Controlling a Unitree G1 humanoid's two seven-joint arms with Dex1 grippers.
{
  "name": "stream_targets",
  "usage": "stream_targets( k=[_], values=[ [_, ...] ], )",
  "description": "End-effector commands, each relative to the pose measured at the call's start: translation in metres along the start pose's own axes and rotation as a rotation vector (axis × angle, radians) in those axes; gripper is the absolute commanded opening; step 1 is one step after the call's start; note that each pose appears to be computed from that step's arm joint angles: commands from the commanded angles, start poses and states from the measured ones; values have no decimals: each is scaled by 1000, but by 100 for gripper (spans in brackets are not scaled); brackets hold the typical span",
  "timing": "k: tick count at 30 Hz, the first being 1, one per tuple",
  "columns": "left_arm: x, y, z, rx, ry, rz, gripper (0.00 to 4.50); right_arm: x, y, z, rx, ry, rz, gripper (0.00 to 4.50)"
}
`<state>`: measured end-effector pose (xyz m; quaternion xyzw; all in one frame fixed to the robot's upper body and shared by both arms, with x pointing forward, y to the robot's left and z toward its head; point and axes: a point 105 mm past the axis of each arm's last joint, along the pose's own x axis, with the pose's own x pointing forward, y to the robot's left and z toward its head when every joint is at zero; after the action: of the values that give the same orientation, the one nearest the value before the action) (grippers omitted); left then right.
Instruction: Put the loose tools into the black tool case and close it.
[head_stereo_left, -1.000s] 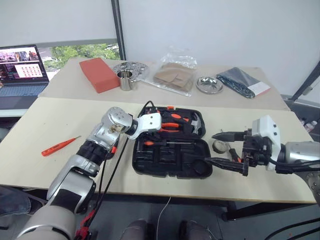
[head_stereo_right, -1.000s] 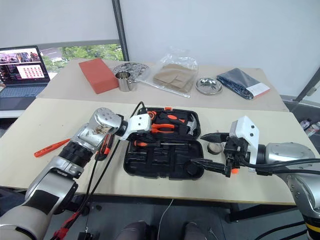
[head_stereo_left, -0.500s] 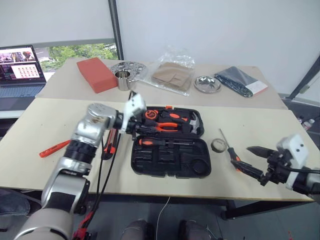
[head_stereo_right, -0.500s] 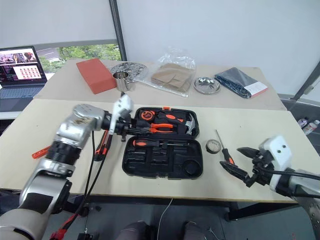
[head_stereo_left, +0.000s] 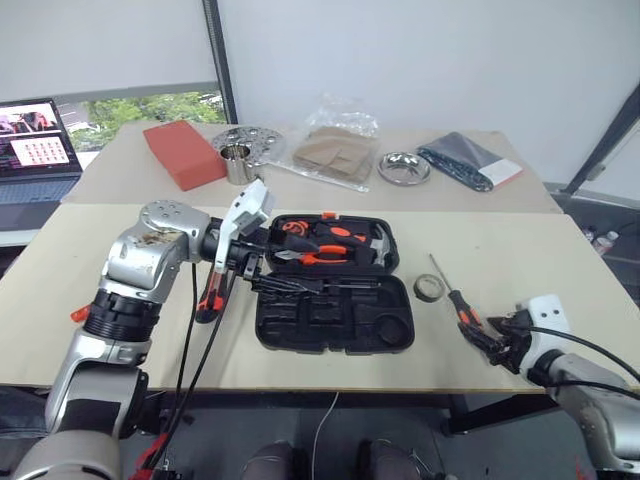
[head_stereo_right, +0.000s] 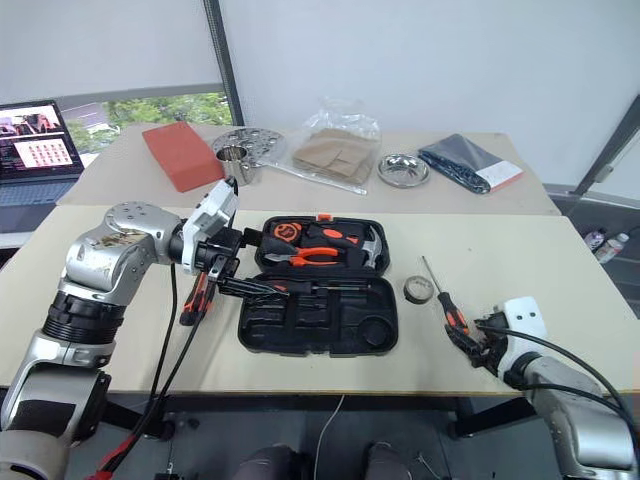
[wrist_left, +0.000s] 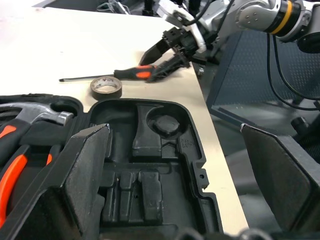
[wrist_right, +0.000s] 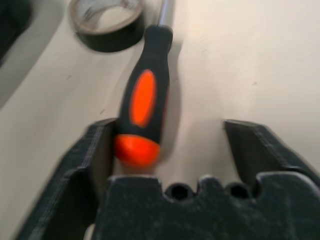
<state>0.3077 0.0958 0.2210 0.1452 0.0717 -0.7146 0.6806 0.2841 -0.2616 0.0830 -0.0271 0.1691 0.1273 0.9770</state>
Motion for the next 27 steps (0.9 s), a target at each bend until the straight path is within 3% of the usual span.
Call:
stream_targets(
  k=[1,3,7,11,14,16,20,27],
  values=[
    [-9,-1,2,38,19,26,450,-2,3,14,-29,-86,-10,180],
    [-15,-3,-3,23,34,40,450,-9,2,31,-16,-162,-2,103],
    [-32,-11,-18,1,102,50,450,-19,16,92,-107,-334,163,95],
    [-44,-15,-29,0,143,82,450,-11,69,119,-346,-283,545,95],
    [-49,-19,-34,-2,165,87,450,-2,101,114,-519,-175,787,95],
    [-50,-20,-35,-6,165,97,450,8,108,107,-593,-119,856,95],
    [-50,-22,-38,2,170,141,450,50,101,87,-812,-27,806,95],
    [-55,-23,-43,-3,186,198,450,51,99,81,-853,-39,887,95]
  ],
)
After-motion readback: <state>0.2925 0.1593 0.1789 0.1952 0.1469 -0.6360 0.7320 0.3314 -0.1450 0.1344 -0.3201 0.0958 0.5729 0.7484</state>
